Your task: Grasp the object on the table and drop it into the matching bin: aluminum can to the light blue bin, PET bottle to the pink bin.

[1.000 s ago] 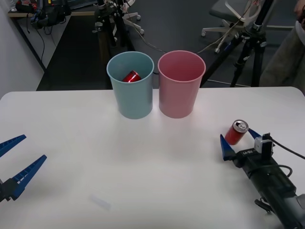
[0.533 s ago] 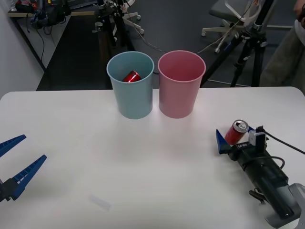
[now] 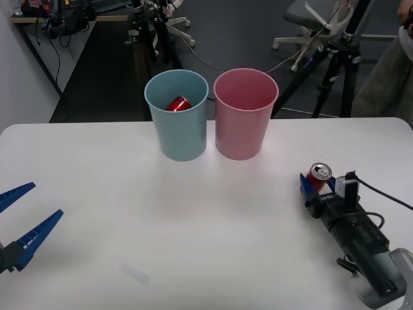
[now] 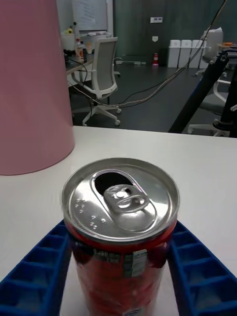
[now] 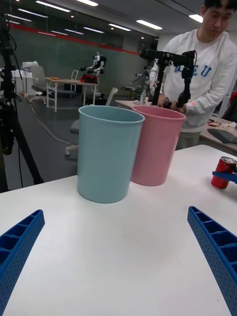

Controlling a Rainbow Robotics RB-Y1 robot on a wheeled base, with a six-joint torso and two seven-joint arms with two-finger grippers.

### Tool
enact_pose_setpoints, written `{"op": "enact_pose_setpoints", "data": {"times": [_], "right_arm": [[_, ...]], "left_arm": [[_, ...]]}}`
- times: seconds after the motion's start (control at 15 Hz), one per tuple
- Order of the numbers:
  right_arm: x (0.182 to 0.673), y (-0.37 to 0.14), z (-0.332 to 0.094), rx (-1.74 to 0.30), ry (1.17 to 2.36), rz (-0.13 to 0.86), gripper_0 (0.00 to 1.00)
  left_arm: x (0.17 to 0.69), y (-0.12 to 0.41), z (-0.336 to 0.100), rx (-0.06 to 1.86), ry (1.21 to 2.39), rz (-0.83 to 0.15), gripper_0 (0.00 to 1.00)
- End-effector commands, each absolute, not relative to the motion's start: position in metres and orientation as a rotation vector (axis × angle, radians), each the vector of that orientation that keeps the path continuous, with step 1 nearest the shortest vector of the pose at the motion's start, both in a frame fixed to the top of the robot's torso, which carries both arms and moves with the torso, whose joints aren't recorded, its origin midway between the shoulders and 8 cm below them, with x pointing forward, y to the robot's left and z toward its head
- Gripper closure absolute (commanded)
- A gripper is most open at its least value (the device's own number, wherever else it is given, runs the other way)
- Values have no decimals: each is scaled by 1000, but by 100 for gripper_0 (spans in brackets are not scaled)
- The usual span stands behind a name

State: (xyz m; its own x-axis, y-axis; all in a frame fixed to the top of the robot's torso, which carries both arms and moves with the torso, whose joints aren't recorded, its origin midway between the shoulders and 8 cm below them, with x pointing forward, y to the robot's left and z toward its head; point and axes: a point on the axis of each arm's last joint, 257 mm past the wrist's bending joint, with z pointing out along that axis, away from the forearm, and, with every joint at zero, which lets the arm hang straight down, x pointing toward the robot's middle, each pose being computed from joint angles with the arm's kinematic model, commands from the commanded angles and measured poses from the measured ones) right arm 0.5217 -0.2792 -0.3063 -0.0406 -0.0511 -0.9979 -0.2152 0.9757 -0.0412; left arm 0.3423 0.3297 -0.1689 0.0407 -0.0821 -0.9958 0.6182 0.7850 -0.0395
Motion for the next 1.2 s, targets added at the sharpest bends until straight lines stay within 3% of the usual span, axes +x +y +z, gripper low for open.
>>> {"op": "enact_pose_setpoints", "data": {"times": [0.07, 0.6, 1.07, 1.2], "right_arm": [[520, -279, -305, -210, 1602, 140, 100], [514, -274, -283, -224, 1547, 162, 100], [474, -223, -205, -295, 1409, 203, 100], [458, -203, -183, -302, 1385, 270, 100]], "left_arm": [[342, 330, -169, 465, 1441, -567, 0], [342, 330, -169, 465, 1441, -567, 0], [342, 330, -169, 465, 1441, -567, 0], [342, 330, -169, 465, 1441, -567, 0]]}}
